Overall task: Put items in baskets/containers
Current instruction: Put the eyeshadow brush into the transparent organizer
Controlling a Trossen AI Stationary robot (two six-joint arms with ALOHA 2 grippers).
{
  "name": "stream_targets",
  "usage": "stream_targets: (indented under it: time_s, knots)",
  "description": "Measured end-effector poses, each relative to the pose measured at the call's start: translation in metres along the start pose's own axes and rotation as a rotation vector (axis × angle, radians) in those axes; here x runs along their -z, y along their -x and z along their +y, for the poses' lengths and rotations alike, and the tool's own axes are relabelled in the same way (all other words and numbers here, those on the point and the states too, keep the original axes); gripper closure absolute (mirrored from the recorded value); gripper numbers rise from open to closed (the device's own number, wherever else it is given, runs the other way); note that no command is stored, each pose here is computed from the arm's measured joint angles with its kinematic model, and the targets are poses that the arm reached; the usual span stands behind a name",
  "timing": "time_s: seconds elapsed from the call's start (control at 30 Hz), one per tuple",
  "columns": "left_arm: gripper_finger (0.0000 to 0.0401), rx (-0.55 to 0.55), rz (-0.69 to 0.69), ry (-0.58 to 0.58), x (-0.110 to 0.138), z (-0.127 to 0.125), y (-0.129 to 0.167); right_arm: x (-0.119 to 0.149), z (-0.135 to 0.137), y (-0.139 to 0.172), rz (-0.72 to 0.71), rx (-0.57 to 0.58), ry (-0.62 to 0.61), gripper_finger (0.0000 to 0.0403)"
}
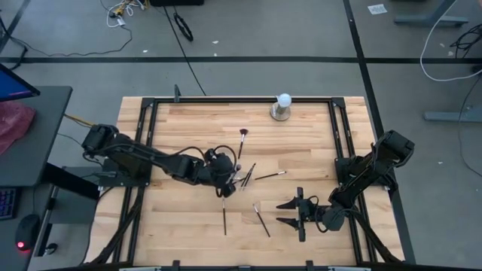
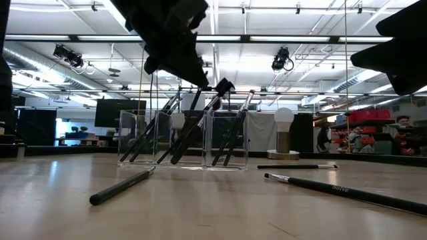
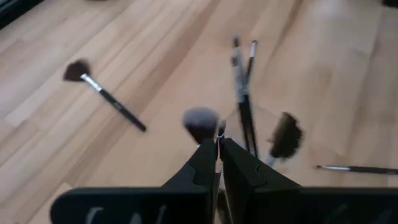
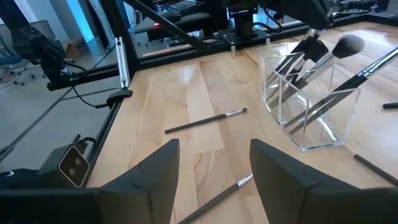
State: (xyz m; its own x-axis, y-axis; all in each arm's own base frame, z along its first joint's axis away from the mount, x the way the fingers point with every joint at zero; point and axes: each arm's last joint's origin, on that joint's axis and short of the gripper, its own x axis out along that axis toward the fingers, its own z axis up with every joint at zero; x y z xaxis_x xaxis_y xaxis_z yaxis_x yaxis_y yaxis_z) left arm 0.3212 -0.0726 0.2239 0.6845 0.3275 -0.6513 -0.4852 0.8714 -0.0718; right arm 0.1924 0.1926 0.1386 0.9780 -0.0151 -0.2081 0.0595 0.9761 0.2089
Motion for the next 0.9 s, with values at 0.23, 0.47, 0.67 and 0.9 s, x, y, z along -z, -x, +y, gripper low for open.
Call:
stream_targets:
  time_s: [0.23,0.47,0.67,0.9]
  knots:
    - [0.0356,-0.02,0.013,0.011,0.003,0.005,-0.004,0.0,0.0,-0.001,-0.001,0.003,-0.001,0.0204]
    - [0.0283,-0.021,0.012,0.011,0.003,0.005,-0.004,-0.001,-0.001,-0.001,-0.002,0.006,-0.002,0.0204]
    - [0.0251,0.015,-0.028,0.028,-0.01,0.006,0.013,-0.001,-0.001,-0.001,-0.002,0.006,-0.002,0.0204]
    - [0.0267,0.163,-0.113,0.009,-0.024,-0.018,0.059,-0.002,-0.003,-0.003,-0.004,0.015,-0.005,0.0204]
